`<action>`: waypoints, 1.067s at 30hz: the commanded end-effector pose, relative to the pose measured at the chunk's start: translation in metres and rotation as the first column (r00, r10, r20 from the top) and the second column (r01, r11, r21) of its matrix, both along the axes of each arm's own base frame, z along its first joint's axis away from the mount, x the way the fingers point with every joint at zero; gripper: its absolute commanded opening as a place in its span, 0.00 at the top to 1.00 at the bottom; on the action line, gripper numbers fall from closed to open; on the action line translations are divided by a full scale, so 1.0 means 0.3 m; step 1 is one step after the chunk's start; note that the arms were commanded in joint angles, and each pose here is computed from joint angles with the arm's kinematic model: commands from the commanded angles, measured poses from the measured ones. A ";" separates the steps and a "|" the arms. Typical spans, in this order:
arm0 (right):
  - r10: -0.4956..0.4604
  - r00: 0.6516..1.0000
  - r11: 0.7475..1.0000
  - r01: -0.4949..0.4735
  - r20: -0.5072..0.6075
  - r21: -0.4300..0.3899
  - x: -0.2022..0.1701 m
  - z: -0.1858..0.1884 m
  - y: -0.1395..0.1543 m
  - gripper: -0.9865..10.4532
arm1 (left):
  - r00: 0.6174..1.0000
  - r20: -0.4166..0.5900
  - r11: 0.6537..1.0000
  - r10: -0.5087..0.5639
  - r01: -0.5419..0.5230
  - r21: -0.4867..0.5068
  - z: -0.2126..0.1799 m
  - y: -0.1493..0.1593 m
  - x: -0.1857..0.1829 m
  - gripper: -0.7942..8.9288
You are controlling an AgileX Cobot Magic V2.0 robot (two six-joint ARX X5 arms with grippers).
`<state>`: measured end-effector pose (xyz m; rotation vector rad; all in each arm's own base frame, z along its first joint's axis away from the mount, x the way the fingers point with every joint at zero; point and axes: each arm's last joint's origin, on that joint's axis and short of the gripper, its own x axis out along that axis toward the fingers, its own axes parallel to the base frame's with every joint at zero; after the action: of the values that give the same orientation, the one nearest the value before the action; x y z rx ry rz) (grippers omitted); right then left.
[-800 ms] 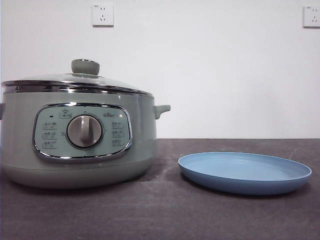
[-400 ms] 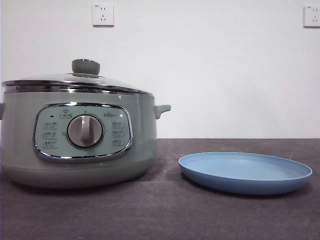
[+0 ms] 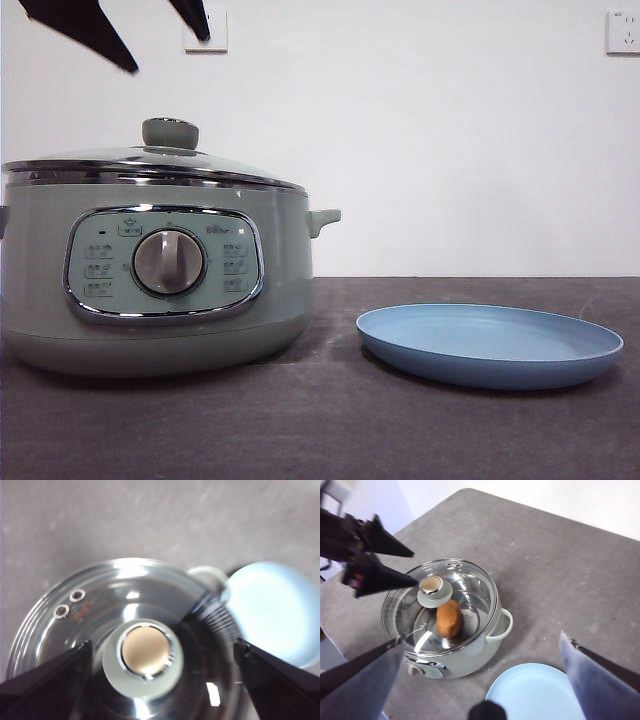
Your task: Take the potato out from the steamer,put the potato on the plate,close the lid
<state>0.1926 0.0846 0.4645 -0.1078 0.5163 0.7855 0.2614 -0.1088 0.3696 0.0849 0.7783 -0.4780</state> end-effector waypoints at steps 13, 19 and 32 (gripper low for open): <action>-0.058 0.998 0.997 0.057 -0.021 -0.059 -0.003 -0.012 -0.006 0.39 | 0.992 -0.119 0.989 0.031 -0.013 0.148 -0.176 -0.083 0.133 0.44; -0.059 0.998 0.996 0.057 -0.025 -0.061 -0.003 -0.014 -0.007 0.39 | 0.991 -0.130 0.986 0.012 0.010 0.167 -0.185 -0.087 0.133 0.94; -0.065 0.997 0.996 0.063 -0.035 -0.055 -0.004 -0.014 -0.007 0.39 | 0.993 -0.103 0.972 0.050 -0.024 0.233 -0.172 -0.074 0.125 0.93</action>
<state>0.1912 0.0822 0.4598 -0.1289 0.5749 0.7143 0.2999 -0.1339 0.3191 0.2334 0.9236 -0.3803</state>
